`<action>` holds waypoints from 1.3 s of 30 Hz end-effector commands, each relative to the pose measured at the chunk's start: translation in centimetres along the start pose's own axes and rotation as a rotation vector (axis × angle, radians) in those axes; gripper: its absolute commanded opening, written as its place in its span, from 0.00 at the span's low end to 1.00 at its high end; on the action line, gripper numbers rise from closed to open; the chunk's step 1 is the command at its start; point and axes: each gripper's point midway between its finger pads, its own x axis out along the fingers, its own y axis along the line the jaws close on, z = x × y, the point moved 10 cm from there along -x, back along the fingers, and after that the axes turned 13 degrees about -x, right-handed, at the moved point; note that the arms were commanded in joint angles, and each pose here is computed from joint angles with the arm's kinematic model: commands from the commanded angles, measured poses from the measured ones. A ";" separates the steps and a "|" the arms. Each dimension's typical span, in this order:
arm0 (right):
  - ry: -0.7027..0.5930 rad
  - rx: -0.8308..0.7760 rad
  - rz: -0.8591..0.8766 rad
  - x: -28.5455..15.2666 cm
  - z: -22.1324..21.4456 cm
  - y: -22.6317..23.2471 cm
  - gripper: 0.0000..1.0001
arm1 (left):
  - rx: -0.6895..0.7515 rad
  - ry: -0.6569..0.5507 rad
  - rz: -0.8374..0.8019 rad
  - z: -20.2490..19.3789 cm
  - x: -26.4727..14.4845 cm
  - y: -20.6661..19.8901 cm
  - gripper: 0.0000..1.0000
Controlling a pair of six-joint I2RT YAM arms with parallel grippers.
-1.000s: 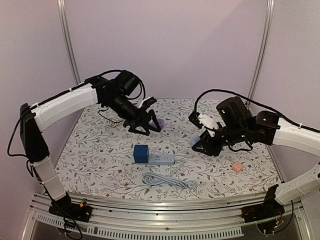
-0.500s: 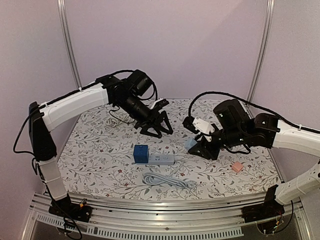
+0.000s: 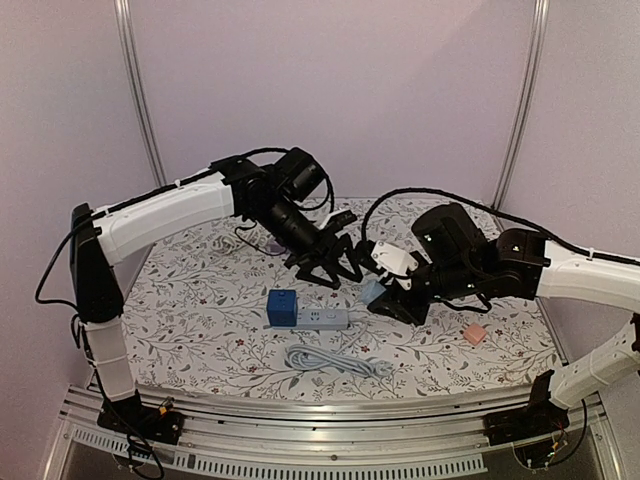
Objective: Insert the plug
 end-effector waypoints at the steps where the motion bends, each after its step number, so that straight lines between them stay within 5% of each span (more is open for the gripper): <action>1: -0.012 -0.011 -0.041 0.0 1.2 -0.2 0.01 | 0.000 0.036 -0.013 -0.4 0.9 -0.8 0.61; 39: -0.094 0.133 -0.119 1.7 4.1 0.4 0.00 | 0.022 0.033 0.003 -1.0 1.8 0.3 0.50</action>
